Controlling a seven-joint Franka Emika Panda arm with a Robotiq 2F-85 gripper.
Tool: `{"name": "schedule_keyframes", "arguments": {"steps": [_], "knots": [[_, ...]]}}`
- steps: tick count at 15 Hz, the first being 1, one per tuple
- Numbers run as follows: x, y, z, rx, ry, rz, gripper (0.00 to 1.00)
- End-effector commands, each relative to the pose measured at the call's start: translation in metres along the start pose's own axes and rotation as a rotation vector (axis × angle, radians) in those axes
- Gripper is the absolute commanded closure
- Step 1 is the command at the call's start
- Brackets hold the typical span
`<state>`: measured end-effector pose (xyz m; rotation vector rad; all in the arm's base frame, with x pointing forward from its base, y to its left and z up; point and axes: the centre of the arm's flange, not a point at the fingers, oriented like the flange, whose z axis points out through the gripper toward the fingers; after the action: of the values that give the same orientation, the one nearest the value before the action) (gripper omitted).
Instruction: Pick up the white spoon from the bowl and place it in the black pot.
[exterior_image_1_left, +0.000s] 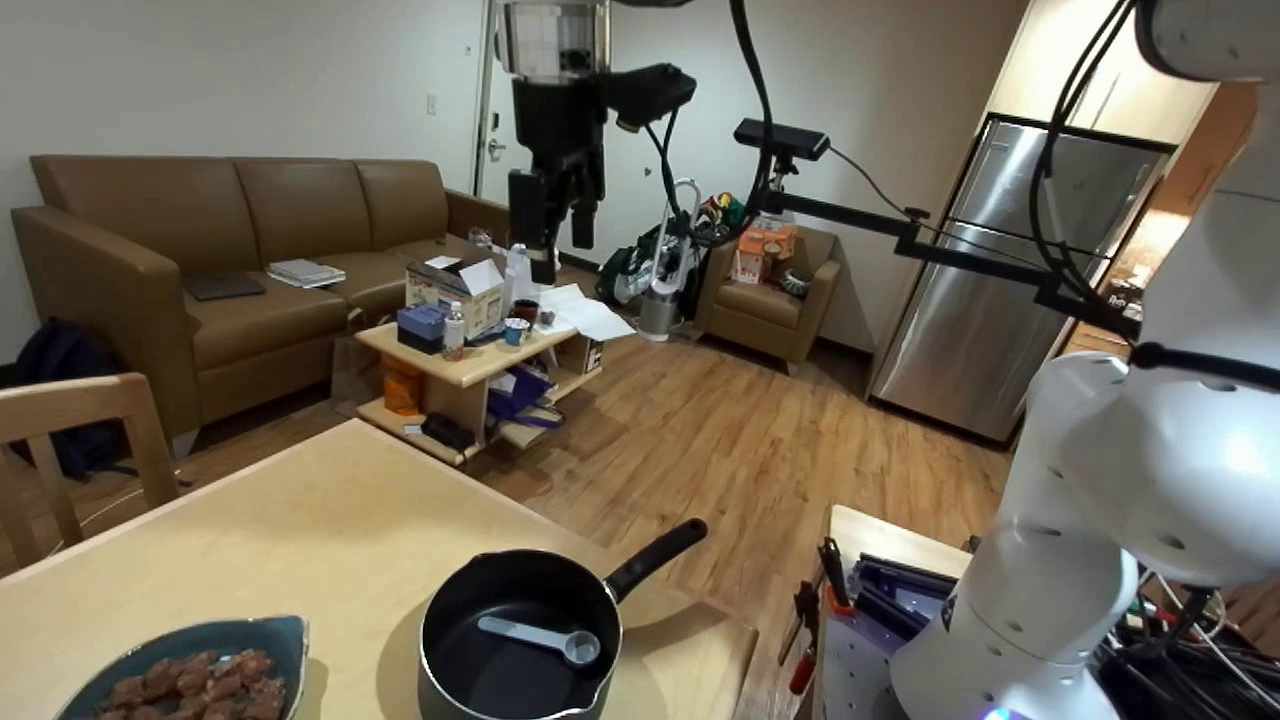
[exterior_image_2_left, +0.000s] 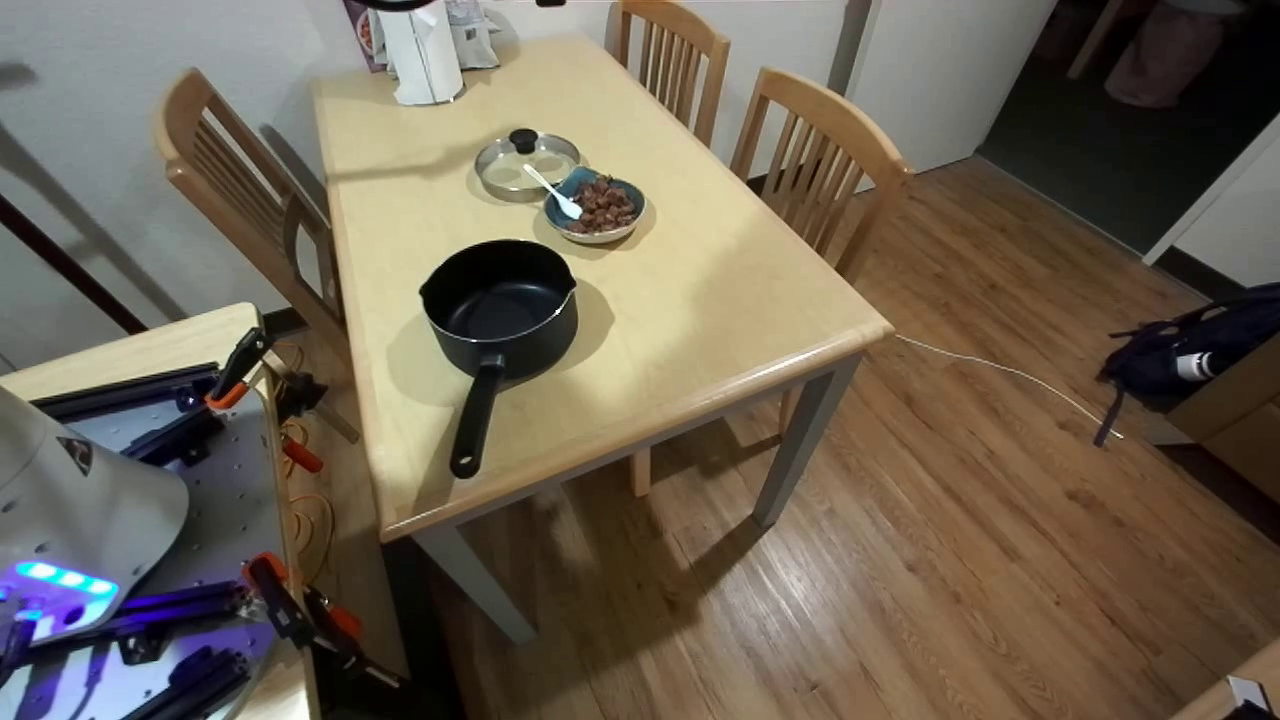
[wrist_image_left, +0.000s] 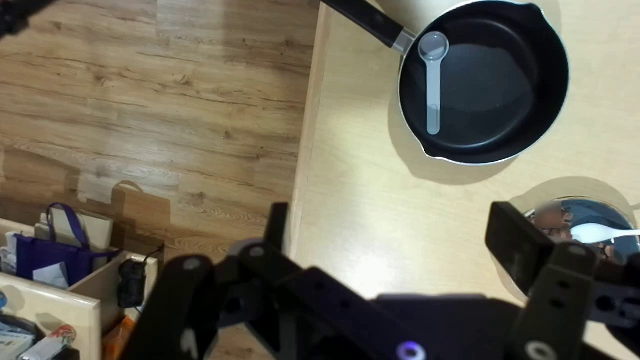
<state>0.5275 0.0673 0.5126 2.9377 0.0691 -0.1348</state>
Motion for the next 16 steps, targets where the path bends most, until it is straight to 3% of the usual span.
{"name": "schedule_keyframes", "arguments": {"steps": [1, 7, 9, 10, 13, 14, 16], "knots": [[0.015, -0.006, 0.005, 0.044, 0.039, -0.176, 0.0], [0.053, -0.042, 0.048, 0.031, 0.115, -0.489, 0.0], [0.057, -0.049, 0.053, 0.032, 0.06, -0.59, 0.0], [0.048, -0.049, 0.054, 0.03, 0.088, -0.498, 0.0], [0.052, -0.054, 0.062, 0.032, 0.07, -0.556, 0.0], [0.055, -0.054, 0.062, 0.043, 0.125, -0.674, 0.0], [0.079, -0.062, 0.069, 0.031, 0.173, -0.768, 0.0]]}}
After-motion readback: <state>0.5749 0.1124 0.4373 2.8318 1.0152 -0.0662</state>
